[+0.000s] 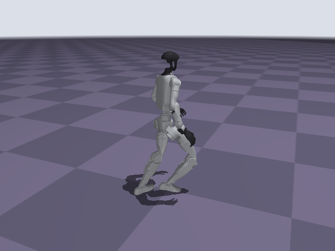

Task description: Run

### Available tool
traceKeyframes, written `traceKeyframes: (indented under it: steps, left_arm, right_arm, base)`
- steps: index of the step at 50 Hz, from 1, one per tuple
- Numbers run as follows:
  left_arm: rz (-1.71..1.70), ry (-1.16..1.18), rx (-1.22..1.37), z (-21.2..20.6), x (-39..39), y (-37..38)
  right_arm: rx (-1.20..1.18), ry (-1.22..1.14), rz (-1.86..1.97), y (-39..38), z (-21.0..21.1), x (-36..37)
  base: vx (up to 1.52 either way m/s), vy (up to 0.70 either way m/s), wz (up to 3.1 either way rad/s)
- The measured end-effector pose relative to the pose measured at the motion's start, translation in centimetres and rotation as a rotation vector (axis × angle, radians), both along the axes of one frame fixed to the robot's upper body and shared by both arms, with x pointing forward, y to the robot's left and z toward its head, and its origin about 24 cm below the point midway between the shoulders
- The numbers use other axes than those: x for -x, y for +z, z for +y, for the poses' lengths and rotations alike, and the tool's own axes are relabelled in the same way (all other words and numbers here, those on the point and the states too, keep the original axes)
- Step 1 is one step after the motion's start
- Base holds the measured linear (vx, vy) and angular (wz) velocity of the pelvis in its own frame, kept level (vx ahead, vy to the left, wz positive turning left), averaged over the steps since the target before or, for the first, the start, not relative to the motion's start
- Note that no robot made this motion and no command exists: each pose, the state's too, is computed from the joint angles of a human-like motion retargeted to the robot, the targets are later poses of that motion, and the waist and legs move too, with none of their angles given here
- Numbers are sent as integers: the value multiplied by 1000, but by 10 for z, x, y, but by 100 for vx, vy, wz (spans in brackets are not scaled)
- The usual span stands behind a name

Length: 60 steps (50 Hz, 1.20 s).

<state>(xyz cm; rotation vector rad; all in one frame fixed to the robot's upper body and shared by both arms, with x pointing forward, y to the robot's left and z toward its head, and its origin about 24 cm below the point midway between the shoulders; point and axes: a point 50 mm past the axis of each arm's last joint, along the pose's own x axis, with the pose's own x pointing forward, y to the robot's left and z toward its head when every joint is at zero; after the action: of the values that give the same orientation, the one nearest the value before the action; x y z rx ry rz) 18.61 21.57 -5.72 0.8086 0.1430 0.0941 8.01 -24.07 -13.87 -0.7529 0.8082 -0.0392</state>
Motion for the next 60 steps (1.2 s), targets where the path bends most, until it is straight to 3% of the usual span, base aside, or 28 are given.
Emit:
traceKeyframes:
  steps: [5, 10, 18, 23, 30, 35, 41, 47, 52, 60]
  left_arm:
    - [-119, -95, 61, -19, -21, 21]
    - [-18, -96, 102, -22, -2, 5]
    - [365, 20, -6, 20, 66, -44]
    - [537, 118, -26, 53, 126, -51]
    - [555, 178, -24, 57, 145, -52]
    - [302, 158, -66, 48, 71, -36]
    - [-47, -27, 29, -1, -21, 15]
    - [-199, -217, 107, -36, -41, 46]
    - [-27, -227, 96, -34, -13, 16]
    - [428, -58, -68, 23, 72, -46]
  right_arm:
    - [-4, -24, 24, 0, -7, 14]
    - [-12, -62, -78, 8, -5, -4]
    - [-26, 75, -494, 68, 16, -122]
    - [-165, 171, -684, 106, 41, -145]
    - [-201, 222, -571, 84, 48, -111]
    - [-77, 149, -229, 26, 35, -60]
    - [-1, 80, 121, -6, 1, 17]
    - [-12, -14, 162, -5, -14, 46]
    - [-31, -37, -45, 7, -5, 2]
    - [-64, 140, -629, 95, 29, -147]
  base:
    - [1, -7, 20]
    - [-5, -8, -4]
    - [-3, -2, -6]
    - [3, 6, 5]
    - [-1, 6, 26]
    - [0, 0, 0]
    - [2, 1, -1]
    - [2, -9, -2]
    - [-6, -7, -22]
    - [-3, -3, -13]
